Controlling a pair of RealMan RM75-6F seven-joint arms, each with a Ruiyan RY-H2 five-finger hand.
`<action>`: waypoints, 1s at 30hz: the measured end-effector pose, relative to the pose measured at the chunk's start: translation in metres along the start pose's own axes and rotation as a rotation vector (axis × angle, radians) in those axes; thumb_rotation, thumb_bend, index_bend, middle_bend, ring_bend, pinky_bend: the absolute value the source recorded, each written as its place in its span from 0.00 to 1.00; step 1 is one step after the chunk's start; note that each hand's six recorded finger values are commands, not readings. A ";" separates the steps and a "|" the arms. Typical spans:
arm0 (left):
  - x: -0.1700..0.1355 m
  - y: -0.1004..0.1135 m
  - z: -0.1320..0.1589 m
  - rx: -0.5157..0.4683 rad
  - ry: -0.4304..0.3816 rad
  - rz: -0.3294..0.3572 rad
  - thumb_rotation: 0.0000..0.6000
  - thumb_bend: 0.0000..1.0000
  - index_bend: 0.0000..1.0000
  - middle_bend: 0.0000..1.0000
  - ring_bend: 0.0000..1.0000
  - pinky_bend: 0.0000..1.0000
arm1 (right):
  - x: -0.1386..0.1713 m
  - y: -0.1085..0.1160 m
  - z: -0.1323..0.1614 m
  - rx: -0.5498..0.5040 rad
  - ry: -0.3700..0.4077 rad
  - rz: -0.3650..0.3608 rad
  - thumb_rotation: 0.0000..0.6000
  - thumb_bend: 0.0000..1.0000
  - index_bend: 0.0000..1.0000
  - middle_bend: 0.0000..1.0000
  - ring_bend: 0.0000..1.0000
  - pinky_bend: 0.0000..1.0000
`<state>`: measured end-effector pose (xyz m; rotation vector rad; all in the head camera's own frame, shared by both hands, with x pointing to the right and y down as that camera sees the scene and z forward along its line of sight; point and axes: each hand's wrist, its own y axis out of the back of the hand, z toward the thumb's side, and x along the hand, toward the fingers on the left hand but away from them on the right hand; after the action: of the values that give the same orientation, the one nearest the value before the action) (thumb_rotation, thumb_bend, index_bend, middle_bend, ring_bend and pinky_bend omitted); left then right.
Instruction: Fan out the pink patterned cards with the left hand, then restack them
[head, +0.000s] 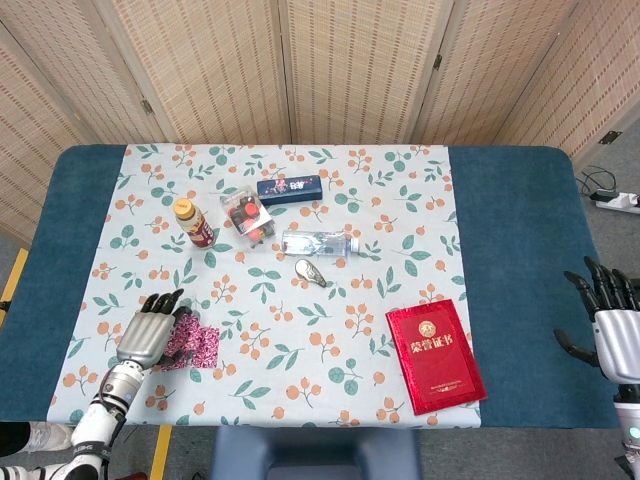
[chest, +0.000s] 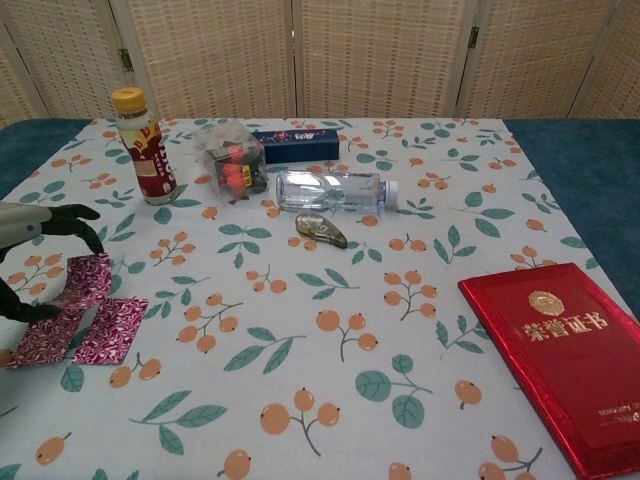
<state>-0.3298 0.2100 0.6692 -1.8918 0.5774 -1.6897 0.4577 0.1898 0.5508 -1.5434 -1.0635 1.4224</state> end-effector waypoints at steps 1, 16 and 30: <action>-0.002 -0.002 -0.004 0.000 0.006 -0.002 1.00 0.34 0.24 0.00 0.00 0.00 | 0.000 0.000 0.001 0.000 0.002 0.000 1.00 0.27 0.14 0.00 0.00 0.00; -0.016 -0.032 -0.027 0.008 0.039 -0.042 1.00 0.34 0.23 0.00 0.00 0.00 | 0.000 0.000 0.006 0.000 0.008 0.000 1.00 0.27 0.14 0.00 0.00 0.00; -0.013 -0.041 -0.025 0.026 0.035 -0.075 1.00 0.34 0.20 0.00 0.00 0.00 | 0.002 -0.001 0.003 -0.001 -0.003 0.003 1.00 0.27 0.14 0.00 0.00 0.00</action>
<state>-0.3577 0.2469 0.6876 -1.8905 0.5018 -1.7725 0.4542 0.1926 0.5510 -1.5453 -1.0644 1.4264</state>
